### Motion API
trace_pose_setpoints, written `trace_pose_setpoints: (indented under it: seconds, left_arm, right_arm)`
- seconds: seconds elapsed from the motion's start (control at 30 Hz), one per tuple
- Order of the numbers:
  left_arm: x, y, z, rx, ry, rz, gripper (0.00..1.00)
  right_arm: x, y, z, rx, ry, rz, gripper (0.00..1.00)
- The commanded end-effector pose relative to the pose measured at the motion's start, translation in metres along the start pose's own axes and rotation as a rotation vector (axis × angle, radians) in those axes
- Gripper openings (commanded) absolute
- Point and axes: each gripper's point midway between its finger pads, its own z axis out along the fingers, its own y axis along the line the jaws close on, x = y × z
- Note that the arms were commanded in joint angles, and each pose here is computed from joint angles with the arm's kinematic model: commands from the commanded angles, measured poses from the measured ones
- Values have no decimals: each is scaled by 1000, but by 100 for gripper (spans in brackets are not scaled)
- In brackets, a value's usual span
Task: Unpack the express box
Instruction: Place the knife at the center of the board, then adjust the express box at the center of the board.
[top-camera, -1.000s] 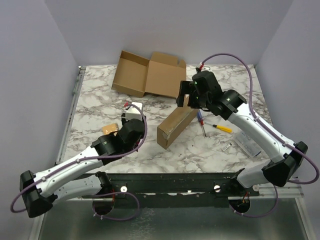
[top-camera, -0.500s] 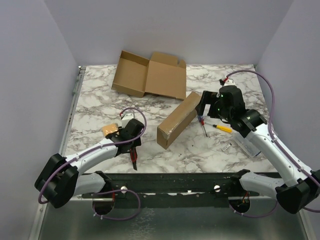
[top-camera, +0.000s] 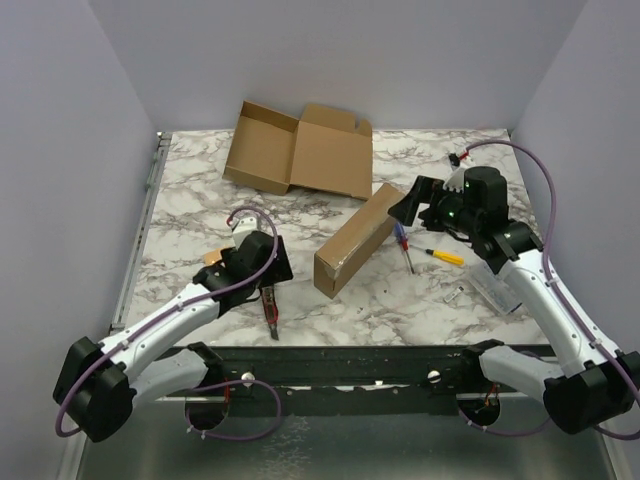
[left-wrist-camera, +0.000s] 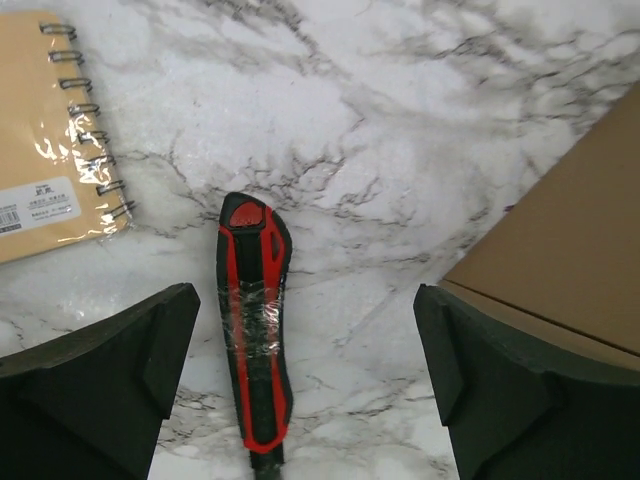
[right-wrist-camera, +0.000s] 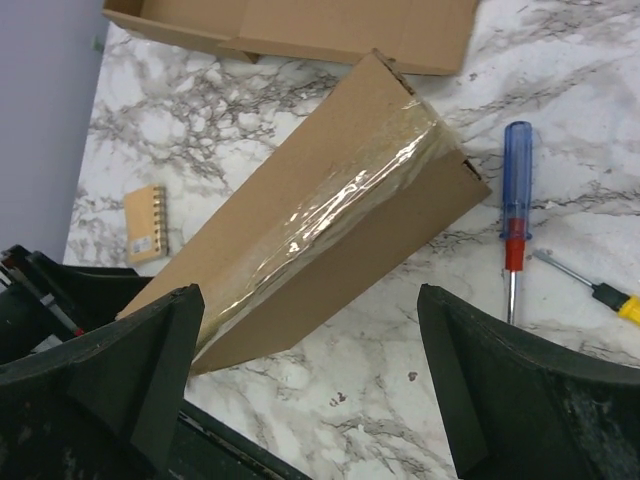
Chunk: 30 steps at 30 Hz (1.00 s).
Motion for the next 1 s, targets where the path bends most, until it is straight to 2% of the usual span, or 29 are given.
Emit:
trace_pose_setpoints:
  seconds: [0.0, 0.07, 0.23, 0.37, 0.43, 0.57, 0.7, 0.83, 0.97]
  left_arm:
    - [-34, -25, -34, 106, -49, -112, 99]
    - [-58, -41, -55, 198, -112, -124, 99]
    - [-129, -117, -109, 512, -244, 23, 97]
    - [-150, -174, -118, 656, -246, 186, 95]
    - [-146, -203, -116, 665, -255, 297, 99]
    - [-135, -245, -100, 588, -300, 513, 99]
    - [-127, -263, -70, 535, -254, 587, 99]
    - [-120, -264, -45, 445, -253, 649, 99]
    - [-106, -269, -29, 428, -223, 682, 99]
  right_arm:
    - [2, 9, -7, -85, 6, -17, 99]
    - [5, 5, -6, -106, 25, 7, 99]
    - [11, -2, -6, -160, 49, 91, 96]
    - [16, -13, -4, -224, 53, 205, 90]
    - [20, -18, 1, -245, 66, 244, 87]
    - [41, -27, 16, -253, 148, 303, 85]
    - [54, -34, 21, -248, 173, 297, 85]
    - [58, -40, 21, -218, 185, 283, 85]
    - [59, -42, 21, -204, 184, 271, 85]
